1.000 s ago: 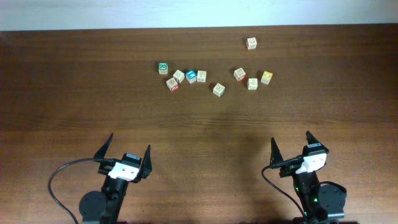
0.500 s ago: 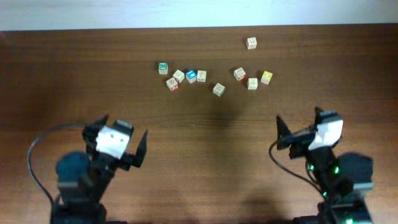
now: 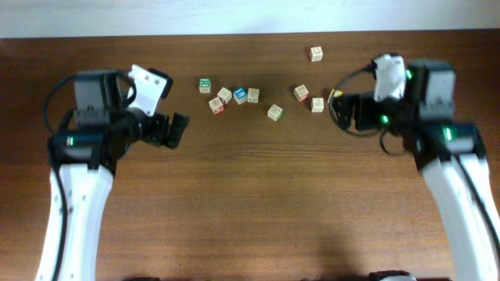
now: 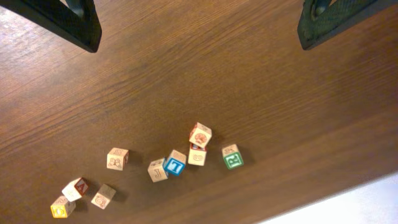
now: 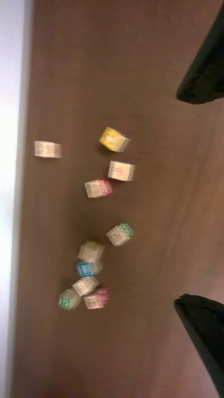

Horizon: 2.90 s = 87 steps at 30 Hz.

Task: Rotate 4 blocks
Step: 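Raise both arms and move the right gripper over the J block, then grasp the J block with the right gripper and place it forward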

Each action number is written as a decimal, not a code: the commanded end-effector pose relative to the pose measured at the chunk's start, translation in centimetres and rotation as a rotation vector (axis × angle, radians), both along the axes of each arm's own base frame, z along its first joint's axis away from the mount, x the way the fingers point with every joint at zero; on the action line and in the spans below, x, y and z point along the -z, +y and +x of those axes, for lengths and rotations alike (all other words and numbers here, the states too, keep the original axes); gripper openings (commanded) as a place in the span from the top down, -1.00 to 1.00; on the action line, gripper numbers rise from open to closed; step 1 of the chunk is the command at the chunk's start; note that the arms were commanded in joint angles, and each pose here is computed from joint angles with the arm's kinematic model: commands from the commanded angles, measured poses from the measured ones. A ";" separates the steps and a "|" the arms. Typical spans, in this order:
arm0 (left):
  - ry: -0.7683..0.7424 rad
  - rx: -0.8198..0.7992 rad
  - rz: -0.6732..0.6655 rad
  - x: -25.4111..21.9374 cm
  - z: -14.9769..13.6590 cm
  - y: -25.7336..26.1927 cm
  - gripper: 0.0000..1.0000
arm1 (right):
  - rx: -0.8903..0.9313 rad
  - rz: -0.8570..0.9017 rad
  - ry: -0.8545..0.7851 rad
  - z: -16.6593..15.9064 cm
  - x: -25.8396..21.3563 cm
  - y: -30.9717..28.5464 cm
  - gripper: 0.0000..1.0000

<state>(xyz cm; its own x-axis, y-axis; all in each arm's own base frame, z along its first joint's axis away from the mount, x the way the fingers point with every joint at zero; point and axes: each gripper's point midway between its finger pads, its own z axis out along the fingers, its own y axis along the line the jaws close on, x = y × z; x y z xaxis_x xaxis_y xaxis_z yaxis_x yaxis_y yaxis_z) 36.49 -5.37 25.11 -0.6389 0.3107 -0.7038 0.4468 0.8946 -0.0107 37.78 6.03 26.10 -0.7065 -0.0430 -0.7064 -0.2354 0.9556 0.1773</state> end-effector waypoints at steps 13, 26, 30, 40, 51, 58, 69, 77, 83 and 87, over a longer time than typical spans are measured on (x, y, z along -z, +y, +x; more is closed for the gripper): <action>0.075 0.018 -0.043 1.6 2.1 -0.6 -0.98 | -0.051 0.114 0.327 9.8 14.5 2.4 -0.40; 0.075 0.018 -0.043 1.6 2.1 -0.6 -0.98 | 0.241 -0.167 0.308 12.6 20.7 2.2 -0.19; 0.075 0.018 -0.043 1.6 2.1 -0.6 -0.98 | 0.272 -0.194 0.301 13.2 22.1 1.7 -0.15; 0.075 0.018 -0.043 1.6 2.1 -0.6 -0.98 | 0.271 -0.190 0.297 13.8 23.4 1.8 0.15; 0.075 0.018 -0.043 1.6 2.1 -0.6 -0.98 | 0.255 -0.186 0.348 13.0 24.6 2.0 0.60; 0.074 0.018 -0.043 1.5 2.1 -0.6 -0.98 | 0.145 -0.066 0.509 8.7 22.9 4.6 0.64; 0.075 0.018 -0.043 1.6 2.1 -0.6 -0.98 | 0.064 -0.087 0.931 -2.1 23.3 6.3 0.64; 0.075 0.018 -0.043 1.6 2.1 -0.6 -0.98 | 0.069 -0.143 0.832 -0.4 23.7 7.2 0.65; 0.075 0.018 -0.043 1.6 2.1 -0.6 -0.98 | 0.080 -0.163 0.789 0.3 23.8 8.0 0.64; 0.075 0.018 -0.043 1.6 2.1 -0.6 -0.98 | 0.089 -0.179 0.841 -1.2 23.8 8.6 0.52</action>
<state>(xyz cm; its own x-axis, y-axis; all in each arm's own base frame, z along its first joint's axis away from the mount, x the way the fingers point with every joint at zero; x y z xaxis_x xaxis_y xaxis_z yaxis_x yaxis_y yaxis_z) 38.28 -5.84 22.70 -0.6956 0.3073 -0.6493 0.4597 0.8850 -0.0736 37.53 14.21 1.99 -0.9984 -0.0363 0.0444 -0.0302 0.9909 0.1311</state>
